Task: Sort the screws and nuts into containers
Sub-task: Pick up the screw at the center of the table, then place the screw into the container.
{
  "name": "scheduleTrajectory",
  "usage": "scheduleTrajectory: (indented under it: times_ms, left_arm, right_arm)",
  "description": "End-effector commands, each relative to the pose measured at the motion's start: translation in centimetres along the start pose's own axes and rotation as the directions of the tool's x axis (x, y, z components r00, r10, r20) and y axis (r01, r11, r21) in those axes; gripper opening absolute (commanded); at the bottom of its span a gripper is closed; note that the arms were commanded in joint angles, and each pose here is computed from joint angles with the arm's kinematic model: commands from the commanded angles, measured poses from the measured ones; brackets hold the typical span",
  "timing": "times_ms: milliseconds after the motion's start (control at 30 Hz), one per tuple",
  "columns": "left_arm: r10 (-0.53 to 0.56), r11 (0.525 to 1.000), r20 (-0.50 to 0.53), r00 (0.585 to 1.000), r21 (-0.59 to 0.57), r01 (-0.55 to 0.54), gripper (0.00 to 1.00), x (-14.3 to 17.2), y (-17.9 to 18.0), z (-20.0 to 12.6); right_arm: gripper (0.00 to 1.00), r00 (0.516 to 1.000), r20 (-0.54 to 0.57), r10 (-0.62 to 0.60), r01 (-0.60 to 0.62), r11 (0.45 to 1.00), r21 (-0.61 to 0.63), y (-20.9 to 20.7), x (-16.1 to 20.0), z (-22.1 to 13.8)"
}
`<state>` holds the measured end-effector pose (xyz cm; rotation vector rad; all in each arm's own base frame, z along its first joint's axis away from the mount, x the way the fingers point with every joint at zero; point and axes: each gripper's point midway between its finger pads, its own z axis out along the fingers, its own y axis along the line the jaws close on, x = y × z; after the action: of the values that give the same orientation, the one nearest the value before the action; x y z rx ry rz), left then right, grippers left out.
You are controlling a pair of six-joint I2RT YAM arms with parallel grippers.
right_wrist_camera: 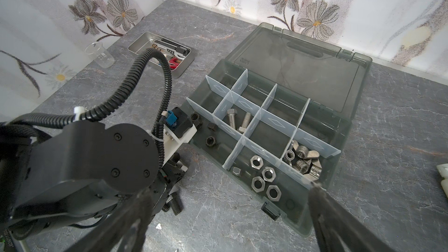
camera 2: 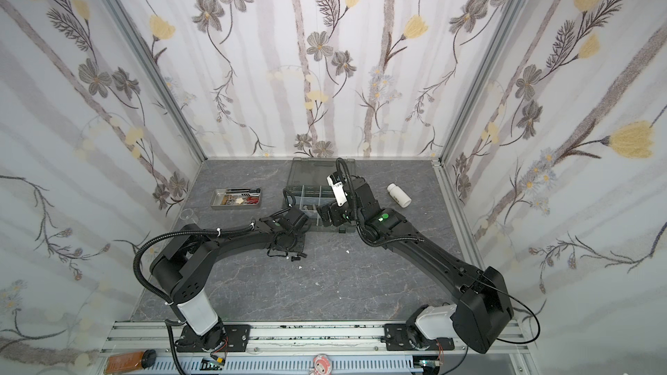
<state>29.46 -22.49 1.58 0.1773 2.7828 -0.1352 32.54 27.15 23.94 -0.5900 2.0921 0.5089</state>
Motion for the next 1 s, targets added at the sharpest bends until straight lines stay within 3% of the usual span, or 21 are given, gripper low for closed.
scheduleTrajectory:
  times_ms: [0, 633, 967]
  left_arm:
    - [-0.015, 1.000, -0.049, 0.999, 0.004, 0.015, 0.12, 1.0, 0.1, -0.4]
    - [-0.020, 0.998, 0.107, 0.994, 0.069, 0.013, 0.10, -3.8, -1.2, -7.9]
    - [-0.016, 0.998, 0.141, 0.990, 0.055, 0.008, 0.10, -5.7, -1.2, -9.2]
  right_arm:
    - [1.00, 0.999, 0.036, 0.000, 0.000, 1.000, -0.007, 0.2, -1.0, -0.2]
    - [1.00, 0.997, 0.061, 0.052, -0.052, 0.999, -0.009, 0.0, -0.5, -1.6]
    - [1.00, 0.996, 0.041, 0.078, -0.079, 0.997, 0.004, -0.6, 1.8, -2.1]
